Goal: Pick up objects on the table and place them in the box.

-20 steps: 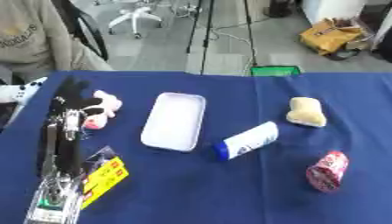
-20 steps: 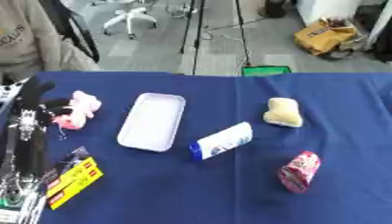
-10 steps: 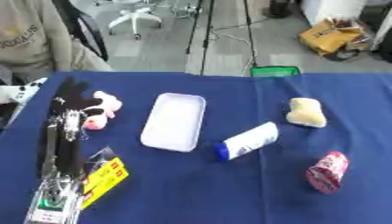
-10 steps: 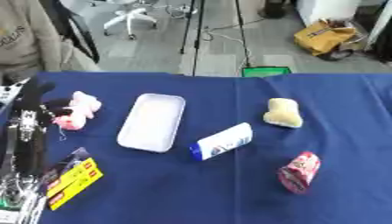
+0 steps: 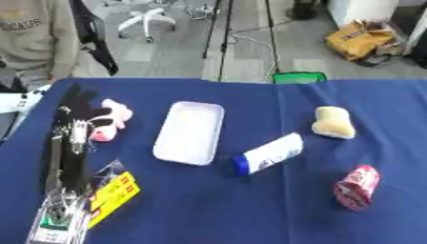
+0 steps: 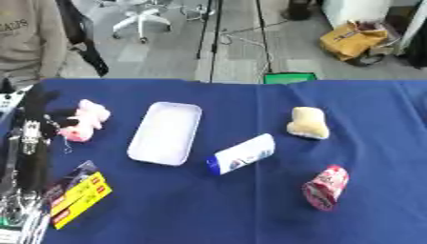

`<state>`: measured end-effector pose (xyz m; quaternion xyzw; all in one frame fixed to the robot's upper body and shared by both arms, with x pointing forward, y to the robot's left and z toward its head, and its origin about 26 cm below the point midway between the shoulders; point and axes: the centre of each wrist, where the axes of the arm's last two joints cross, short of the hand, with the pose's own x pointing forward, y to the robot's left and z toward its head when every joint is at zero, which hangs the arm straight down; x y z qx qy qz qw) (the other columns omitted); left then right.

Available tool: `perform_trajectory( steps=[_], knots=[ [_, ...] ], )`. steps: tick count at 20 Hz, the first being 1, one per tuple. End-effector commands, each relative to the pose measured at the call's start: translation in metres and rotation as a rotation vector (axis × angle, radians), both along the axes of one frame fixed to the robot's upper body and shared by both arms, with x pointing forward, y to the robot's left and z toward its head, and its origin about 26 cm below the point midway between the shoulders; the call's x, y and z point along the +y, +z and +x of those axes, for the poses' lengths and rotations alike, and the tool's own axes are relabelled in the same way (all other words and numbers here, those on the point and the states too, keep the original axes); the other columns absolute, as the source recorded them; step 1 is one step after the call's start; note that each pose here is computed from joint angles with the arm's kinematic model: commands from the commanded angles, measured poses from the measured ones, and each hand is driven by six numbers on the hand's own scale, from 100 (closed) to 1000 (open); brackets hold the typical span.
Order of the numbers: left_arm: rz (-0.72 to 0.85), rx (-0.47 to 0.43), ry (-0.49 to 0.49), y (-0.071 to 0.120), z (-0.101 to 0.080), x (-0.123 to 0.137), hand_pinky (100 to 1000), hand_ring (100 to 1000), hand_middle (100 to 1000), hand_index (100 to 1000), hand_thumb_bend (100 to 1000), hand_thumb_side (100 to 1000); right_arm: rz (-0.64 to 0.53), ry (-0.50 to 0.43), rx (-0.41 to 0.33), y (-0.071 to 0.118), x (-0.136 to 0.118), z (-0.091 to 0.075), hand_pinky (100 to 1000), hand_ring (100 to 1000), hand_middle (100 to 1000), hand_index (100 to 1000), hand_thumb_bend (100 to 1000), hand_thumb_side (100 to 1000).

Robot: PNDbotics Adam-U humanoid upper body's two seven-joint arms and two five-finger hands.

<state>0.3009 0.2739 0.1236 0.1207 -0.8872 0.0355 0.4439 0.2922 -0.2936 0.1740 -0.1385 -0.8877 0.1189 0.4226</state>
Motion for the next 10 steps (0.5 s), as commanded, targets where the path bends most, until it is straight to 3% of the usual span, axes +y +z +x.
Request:
perform_trajectory(
  steps=[1, 4, 5, 7, 10],
  knots=[
    [0.136, 0.007, 0.039, 0.013, 0.0, 0.014, 658, 684, 806, 956, 520, 770, -0.013, 0.008, -0.032, 0.009, 0.001, -0.003, 876, 887, 797, 846, 100, 519],
    [0.38, 0.053, 0.111, 0.03, 0.001, 0.027, 660, 685, 806, 951, 524, 766, -0.014, 0.007, -0.029, 0.008, 0.001, -0.003, 876, 887, 797, 846, 100, 520],
    [0.461, 0.07, 0.142, 0.036, 0.001, 0.032, 678, 698, 798, 916, 569, 739, -0.014, 0.007, -0.028, 0.008, 0.001, -0.003, 876, 887, 797, 846, 100, 519],
    [0.694, 0.141, 0.226, 0.052, 0.002, 0.043, 685, 704, 795, 907, 584, 738, -0.014, 0.007, -0.025, 0.008, 0.001, -0.003, 876, 887, 797, 846, 100, 520],
    [0.956, 0.276, 0.277, 0.062, 0.003, 0.049, 696, 712, 788, 894, 605, 736, -0.016, 0.009, -0.022, 0.007, 0.001, -0.003, 876, 887, 797, 846, 100, 520]
  ],
)
